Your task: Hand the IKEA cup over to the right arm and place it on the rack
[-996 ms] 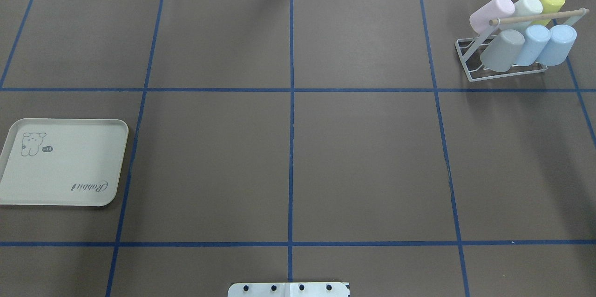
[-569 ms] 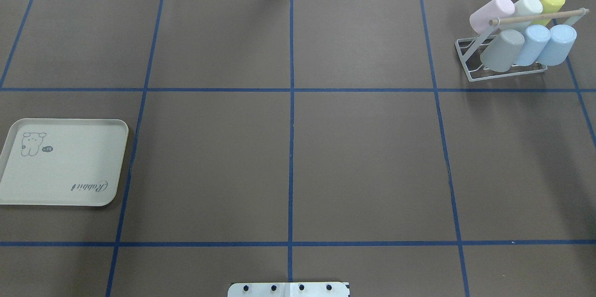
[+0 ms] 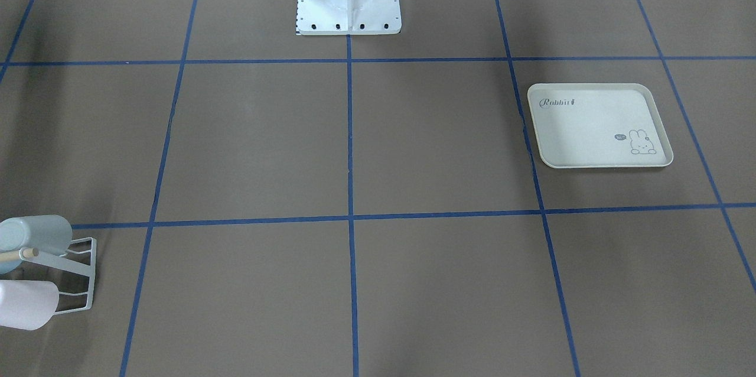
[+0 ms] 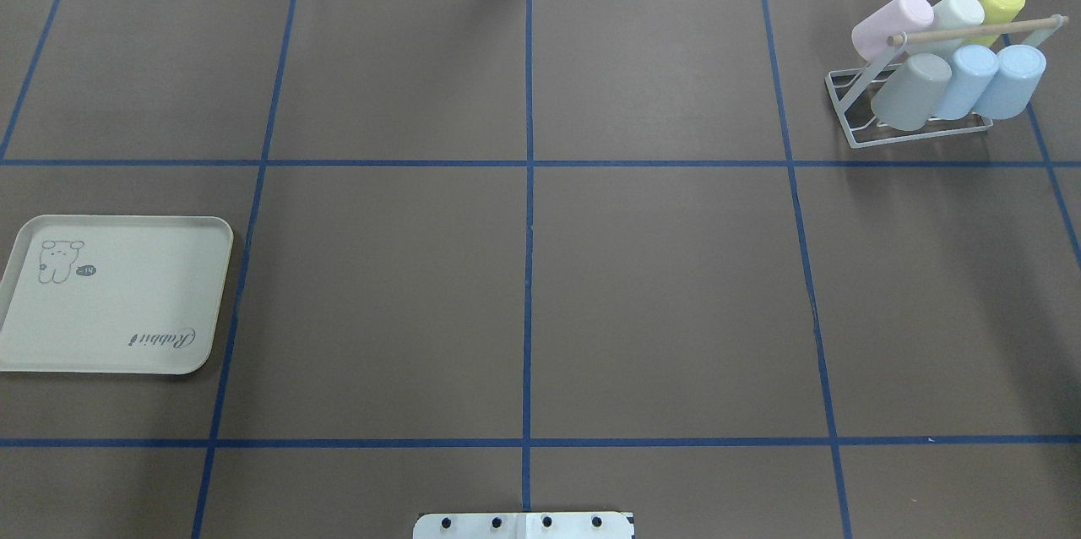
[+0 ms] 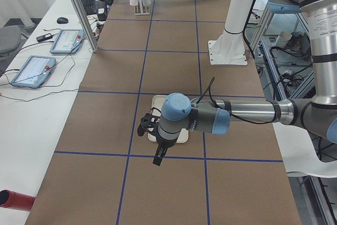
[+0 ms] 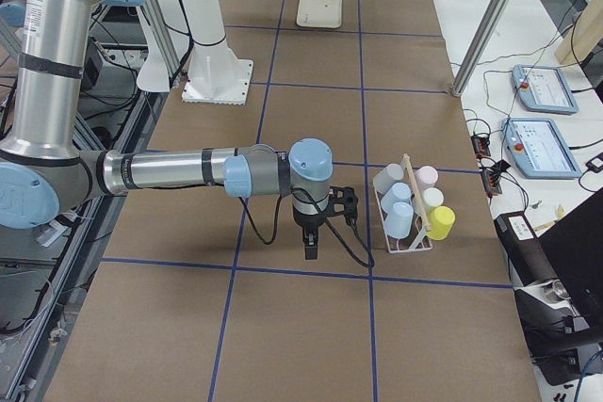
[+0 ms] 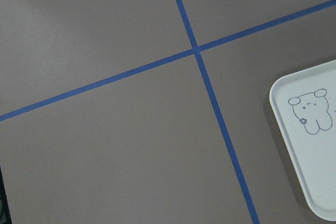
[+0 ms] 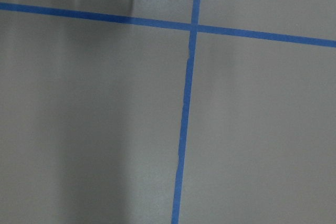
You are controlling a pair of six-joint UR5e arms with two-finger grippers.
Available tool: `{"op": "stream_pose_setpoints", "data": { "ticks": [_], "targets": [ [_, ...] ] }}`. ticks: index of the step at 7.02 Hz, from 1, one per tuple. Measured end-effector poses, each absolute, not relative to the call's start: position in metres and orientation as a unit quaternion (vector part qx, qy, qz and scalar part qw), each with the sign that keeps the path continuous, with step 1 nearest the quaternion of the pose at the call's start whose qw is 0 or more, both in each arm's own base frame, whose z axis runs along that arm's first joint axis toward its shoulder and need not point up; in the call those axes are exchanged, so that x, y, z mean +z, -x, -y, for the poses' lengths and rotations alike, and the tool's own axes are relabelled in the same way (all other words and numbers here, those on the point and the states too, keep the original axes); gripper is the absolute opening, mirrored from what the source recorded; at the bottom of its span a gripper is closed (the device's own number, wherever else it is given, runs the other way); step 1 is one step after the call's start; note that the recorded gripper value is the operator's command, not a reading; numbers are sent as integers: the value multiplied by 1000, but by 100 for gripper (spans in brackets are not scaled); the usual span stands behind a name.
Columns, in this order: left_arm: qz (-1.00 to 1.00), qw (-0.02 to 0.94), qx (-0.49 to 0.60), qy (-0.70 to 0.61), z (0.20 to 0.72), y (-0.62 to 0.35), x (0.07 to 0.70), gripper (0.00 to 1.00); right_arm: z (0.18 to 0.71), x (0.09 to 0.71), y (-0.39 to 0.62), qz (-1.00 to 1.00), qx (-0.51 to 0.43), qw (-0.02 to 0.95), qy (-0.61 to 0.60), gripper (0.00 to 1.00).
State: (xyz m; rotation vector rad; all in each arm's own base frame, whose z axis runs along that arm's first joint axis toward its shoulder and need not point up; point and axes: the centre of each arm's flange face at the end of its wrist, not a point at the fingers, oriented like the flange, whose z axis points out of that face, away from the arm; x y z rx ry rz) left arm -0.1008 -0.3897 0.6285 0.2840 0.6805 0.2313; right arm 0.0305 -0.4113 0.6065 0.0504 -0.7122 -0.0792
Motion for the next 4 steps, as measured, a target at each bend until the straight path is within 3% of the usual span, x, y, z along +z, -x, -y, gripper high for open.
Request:
{"op": "stream_pose_setpoints", "data": {
  "ticks": [4],
  "targets": [
    [-334,928,109,-127,380,100,638,100,413,605,-25,363,-51,930,-41,100]
  ]
}}
